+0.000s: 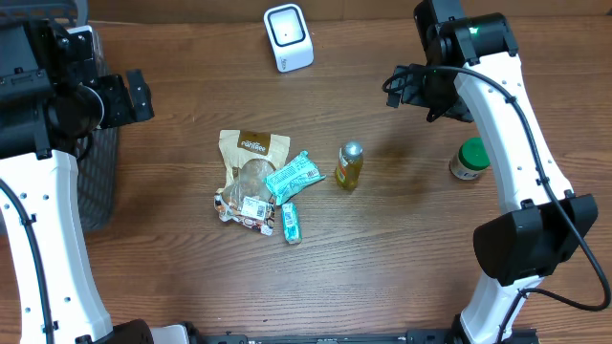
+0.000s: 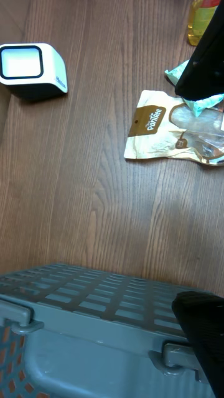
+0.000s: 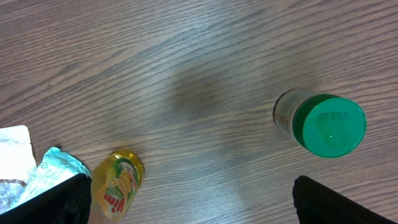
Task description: Scan the item barcode
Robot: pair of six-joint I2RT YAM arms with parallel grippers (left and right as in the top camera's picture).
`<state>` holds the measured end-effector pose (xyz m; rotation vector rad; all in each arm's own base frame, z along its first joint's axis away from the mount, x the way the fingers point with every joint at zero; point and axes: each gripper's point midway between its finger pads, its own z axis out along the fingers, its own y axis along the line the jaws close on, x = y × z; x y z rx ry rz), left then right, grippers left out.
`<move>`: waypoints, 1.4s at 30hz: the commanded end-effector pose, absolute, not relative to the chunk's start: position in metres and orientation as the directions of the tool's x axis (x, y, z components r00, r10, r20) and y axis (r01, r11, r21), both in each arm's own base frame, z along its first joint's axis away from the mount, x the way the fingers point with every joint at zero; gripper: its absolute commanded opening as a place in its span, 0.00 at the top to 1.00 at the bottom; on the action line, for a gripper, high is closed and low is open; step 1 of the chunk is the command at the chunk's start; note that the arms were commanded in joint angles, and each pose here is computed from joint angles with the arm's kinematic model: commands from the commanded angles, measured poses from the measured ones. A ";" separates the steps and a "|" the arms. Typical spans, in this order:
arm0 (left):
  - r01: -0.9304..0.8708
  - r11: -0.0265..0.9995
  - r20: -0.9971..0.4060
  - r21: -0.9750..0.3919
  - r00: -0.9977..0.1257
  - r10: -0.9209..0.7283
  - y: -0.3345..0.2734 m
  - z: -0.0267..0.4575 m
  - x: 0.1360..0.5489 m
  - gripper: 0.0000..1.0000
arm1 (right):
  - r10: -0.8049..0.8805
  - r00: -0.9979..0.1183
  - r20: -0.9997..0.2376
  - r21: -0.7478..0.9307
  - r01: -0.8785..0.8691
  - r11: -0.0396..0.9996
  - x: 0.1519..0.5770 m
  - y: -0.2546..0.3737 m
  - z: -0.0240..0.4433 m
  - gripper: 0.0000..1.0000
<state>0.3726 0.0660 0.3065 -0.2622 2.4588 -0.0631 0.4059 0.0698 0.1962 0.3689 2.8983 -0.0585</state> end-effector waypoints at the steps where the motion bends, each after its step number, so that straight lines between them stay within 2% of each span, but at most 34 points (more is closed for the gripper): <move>1: -0.175 0.978 -0.619 -0.113 -0.757 -0.207 0.066 0.310 0.374 0.00 | 0.250 -0.943 -0.219 -0.015 0.260 0.966 0.403 0.067 0.196 0.00; 6: -0.175 0.978 -0.619 -0.113 -0.757 -0.207 0.066 0.310 0.374 0.01 | 0.250 -0.941 -0.228 -0.011 0.259 0.966 0.407 0.068 0.195 0.00; 9: -0.175 0.978 -0.619 -0.112 -0.757 -0.207 0.066 0.310 0.374 0.01 | 0.262 -0.933 -0.247 0.002 0.270 0.963 0.407 0.068 0.203 0.10; 15: -0.175 0.978 -0.619 -0.113 -0.757 -0.207 0.066 0.310 0.374 0.01 | 0.287 -0.895 -0.340 0.061 0.283 0.957 0.388 0.064 0.252 0.07; 23: -0.175 0.978 -0.619 -0.113 -0.757 -0.207 0.066 0.310 0.374 0.00 | 0.260 -0.904 -0.340 0.113 0.235 0.965 0.356 0.076 0.279 0.05; 28: -0.175 0.978 -0.619 -0.113 -0.757 -0.207 0.066 0.310 0.374 0.01 | 0.138 -0.938 -0.317 0.151 0.094 0.984 0.351 0.114 0.270 0.00; 38: -0.175 0.978 -0.619 -0.113 -0.757 -0.207 0.066 0.310 0.374 0.00 | 0.020 -0.968 -0.252 0.124 -0.012 0.992 0.343 0.158 0.206 0.00; 42: -0.175 0.978 -0.619 -0.113 -0.757 -0.207 0.066 0.310 0.374 0.00 | -0.027 -0.965 -0.261 0.123 -0.061 0.991 0.344 0.172 0.183 0.00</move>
